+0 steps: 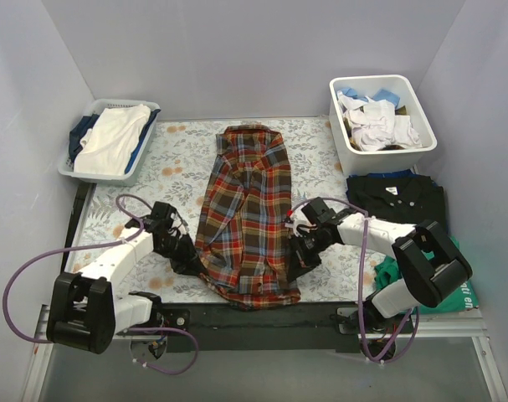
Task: Fold and stack the long sleeve shirts
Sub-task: Fold the shirt
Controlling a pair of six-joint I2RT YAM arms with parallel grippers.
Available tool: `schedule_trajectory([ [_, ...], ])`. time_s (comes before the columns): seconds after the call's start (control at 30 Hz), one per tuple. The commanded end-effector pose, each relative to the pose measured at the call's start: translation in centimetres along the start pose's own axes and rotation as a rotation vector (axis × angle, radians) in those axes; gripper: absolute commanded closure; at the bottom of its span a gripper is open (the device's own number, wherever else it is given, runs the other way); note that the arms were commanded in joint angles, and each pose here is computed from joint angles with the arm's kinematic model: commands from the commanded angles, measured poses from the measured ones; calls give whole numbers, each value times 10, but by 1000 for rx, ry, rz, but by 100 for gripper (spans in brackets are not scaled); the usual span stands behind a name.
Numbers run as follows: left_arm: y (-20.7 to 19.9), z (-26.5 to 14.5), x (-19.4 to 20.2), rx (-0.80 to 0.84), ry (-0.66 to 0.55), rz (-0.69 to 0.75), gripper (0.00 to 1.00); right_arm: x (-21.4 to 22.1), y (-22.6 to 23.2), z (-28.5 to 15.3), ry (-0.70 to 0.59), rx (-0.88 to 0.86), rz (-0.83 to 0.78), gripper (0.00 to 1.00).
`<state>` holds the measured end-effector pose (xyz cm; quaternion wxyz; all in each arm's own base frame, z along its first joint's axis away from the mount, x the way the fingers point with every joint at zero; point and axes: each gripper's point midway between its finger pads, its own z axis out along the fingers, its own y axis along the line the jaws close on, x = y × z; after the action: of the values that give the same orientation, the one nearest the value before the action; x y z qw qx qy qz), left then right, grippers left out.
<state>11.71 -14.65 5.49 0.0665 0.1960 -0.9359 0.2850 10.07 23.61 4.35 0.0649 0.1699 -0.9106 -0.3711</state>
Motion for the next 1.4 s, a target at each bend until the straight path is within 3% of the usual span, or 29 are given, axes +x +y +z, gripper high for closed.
schedule_trajectory([
  [0.0, -58, -39, -43, 84, -201, 80, 100, -24, 16, -17, -54, 7, -74, 99],
  [0.1, -77, -56, -64, 80, -276, 101, 100, -50, 20, -36, -132, 11, -90, 99],
  [0.23, -88, -52, -88, 52, -283, 94, 100, -87, 18, -67, -244, -21, -82, 99],
  [0.6, -138, -63, -172, 19, -410, 173, 100, -186, 34, -119, -389, -117, -110, 99],
  [0.9, -174, -55, -238, 22, -466, 206, 100, -251, 16, -126, -454, -180, -17, 99],
  [1.17, -171, -22, -280, -26, -457, 180, 100, -289, 4, -121, -474, -252, 55, 99],
  [1.2, -172, -20, -284, -27, -459, 190, 100, -291, 2, -122, -480, -254, 58, 92],
  [1.23, -178, -25, -292, -21, -482, 202, 96, -296, 3, -124, -489, -265, 52, 71],
  [1.33, -181, -29, -307, -38, -498, 208, 79, -308, 9, -137, -534, -290, 39, 51],
  [1.37, -192, -41, -315, -24, -535, 220, 63, -312, 12, -143, -551, -295, 30, 48],
])
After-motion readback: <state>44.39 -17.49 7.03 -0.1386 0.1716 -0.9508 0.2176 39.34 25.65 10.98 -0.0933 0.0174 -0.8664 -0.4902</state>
